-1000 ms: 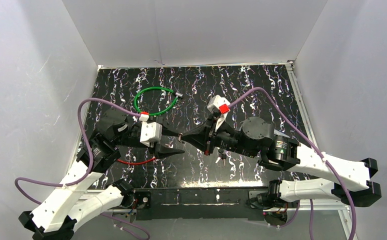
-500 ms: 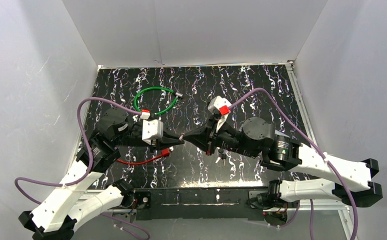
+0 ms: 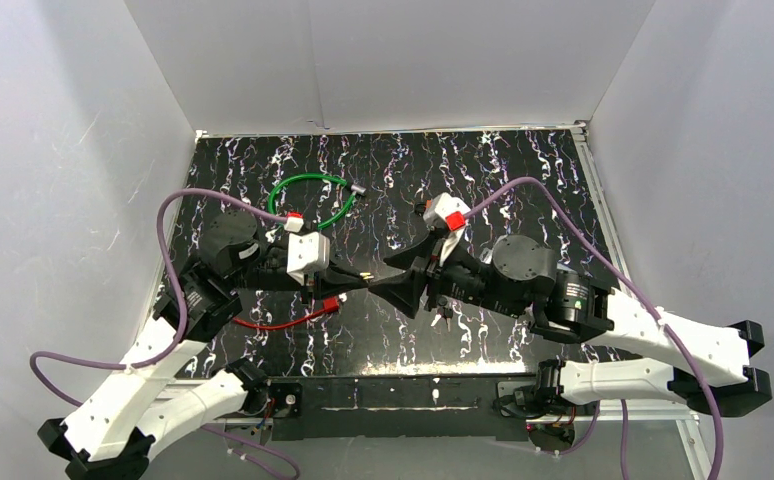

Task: Unlock with the key
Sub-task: Pick up the key from the center of the board.

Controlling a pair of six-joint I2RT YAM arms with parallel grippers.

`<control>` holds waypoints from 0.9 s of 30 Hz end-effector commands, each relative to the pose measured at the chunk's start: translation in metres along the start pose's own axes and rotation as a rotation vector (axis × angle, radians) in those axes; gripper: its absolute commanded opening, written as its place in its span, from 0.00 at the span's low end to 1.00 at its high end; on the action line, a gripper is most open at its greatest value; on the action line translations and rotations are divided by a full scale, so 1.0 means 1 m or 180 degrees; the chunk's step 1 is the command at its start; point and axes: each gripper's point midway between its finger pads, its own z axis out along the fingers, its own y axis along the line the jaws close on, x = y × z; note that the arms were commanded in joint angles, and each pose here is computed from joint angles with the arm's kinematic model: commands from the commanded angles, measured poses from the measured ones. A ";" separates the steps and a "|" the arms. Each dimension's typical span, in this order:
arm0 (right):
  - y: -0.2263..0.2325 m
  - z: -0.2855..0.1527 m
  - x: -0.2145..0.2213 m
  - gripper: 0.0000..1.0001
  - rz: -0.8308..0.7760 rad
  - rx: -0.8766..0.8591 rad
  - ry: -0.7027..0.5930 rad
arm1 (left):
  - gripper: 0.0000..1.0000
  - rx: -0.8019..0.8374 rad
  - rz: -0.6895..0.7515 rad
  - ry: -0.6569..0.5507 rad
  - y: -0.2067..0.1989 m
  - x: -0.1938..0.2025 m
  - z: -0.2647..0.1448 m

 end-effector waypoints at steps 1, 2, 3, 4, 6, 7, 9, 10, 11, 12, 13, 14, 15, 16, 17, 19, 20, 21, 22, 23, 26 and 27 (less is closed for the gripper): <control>0.003 -0.010 -0.013 0.72 0.0099 -0.0069 -0.0200 | 0.00 0.0197 -0.0294 -0.0099 -0.012 -0.020 0.000; 0.006 -0.012 -0.014 0.73 0.0110 -0.0111 -0.0222 | 0.00 0.0253 -0.0413 -0.0109 -0.015 -0.022 0.001; 0.008 -0.013 -0.014 0.73 0.0111 -0.0157 -0.0236 | 0.00 0.0290 -0.0481 -0.0129 -0.017 -0.024 0.002; 0.008 -0.014 -0.013 0.74 0.0107 -0.0176 -0.0241 | 0.00 0.0315 -0.0538 -0.0134 -0.017 -0.026 0.003; 0.009 -0.014 -0.012 0.75 0.0088 -0.0199 -0.0256 | 0.00 0.0350 -0.0583 -0.0135 -0.018 -0.028 0.004; 0.009 -0.014 -0.013 0.75 0.0081 -0.0206 -0.0284 | 0.00 0.0358 -0.0578 -0.0141 -0.018 -0.030 0.004; 0.008 -0.014 -0.017 0.74 0.0068 -0.0186 -0.0357 | 0.00 0.0368 -0.0586 -0.0145 -0.017 -0.031 0.005; 0.009 -0.013 -0.021 0.73 0.0055 -0.0203 -0.0404 | 0.00 0.0381 -0.0603 -0.0143 -0.018 -0.031 0.005; 0.010 -0.012 -0.024 0.72 0.0042 -0.0219 -0.0440 | 0.00 0.0388 -0.0618 -0.0142 -0.018 -0.032 0.005; 0.011 -0.011 -0.027 0.70 0.0027 -0.0224 -0.0464 | 0.00 0.0389 -0.0625 -0.0143 -0.018 -0.032 0.005; 0.011 -0.008 -0.028 0.67 0.0011 -0.0223 -0.0466 | 0.00 0.0385 -0.0626 -0.0146 -0.018 -0.033 0.005; 0.011 -0.006 -0.028 0.64 -0.0004 -0.0219 -0.0459 | 0.00 0.0381 -0.0616 -0.0155 -0.018 -0.035 0.005; 0.011 -0.004 -0.027 0.60 -0.0010 -0.0210 -0.0447 | 0.00 0.0382 -0.0610 -0.0163 -0.018 -0.036 0.004; 0.011 -0.002 -0.027 0.55 -0.0011 -0.0212 -0.0440 | 0.00 0.0392 -0.0610 -0.0165 -0.018 -0.038 0.004; 0.011 0.000 -0.026 0.49 -0.0015 -0.0212 -0.0439 | 0.00 0.0405 -0.0612 -0.0166 -0.019 -0.038 0.004; 0.010 0.003 -0.025 0.32 -0.0008 -0.0197 -0.0429 | 0.00 0.0417 -0.0616 -0.0173 -0.021 -0.040 0.003; 0.009 0.004 -0.024 0.22 -0.0004 -0.0174 -0.0419 | 0.00 0.0416 -0.0606 -0.0181 -0.021 -0.042 0.002; 0.007 0.005 -0.023 0.12 0.0003 -0.0144 -0.0409 | 0.00 0.0411 -0.0593 -0.0191 -0.022 -0.043 0.001; 0.006 0.005 -0.022 0.06 0.0007 -0.0115 -0.0386 | 0.00 0.0416 -0.0585 -0.0195 -0.022 -0.044 0.000; 0.004 0.004 -0.021 0.02 0.0006 -0.0087 -0.0377 | 0.00 0.0430 -0.0577 -0.0195 -0.024 -0.045 0.000; 0.000 -0.003 -0.020 0.01 -0.0017 -0.0024 -0.0341 | 0.00 0.0486 -0.0571 -0.0158 -0.028 -0.043 -0.002; -0.002 -0.007 -0.020 0.01 -0.0023 -0.0011 -0.0335 | 0.00 0.0503 -0.0582 -0.0131 -0.029 -0.041 -0.002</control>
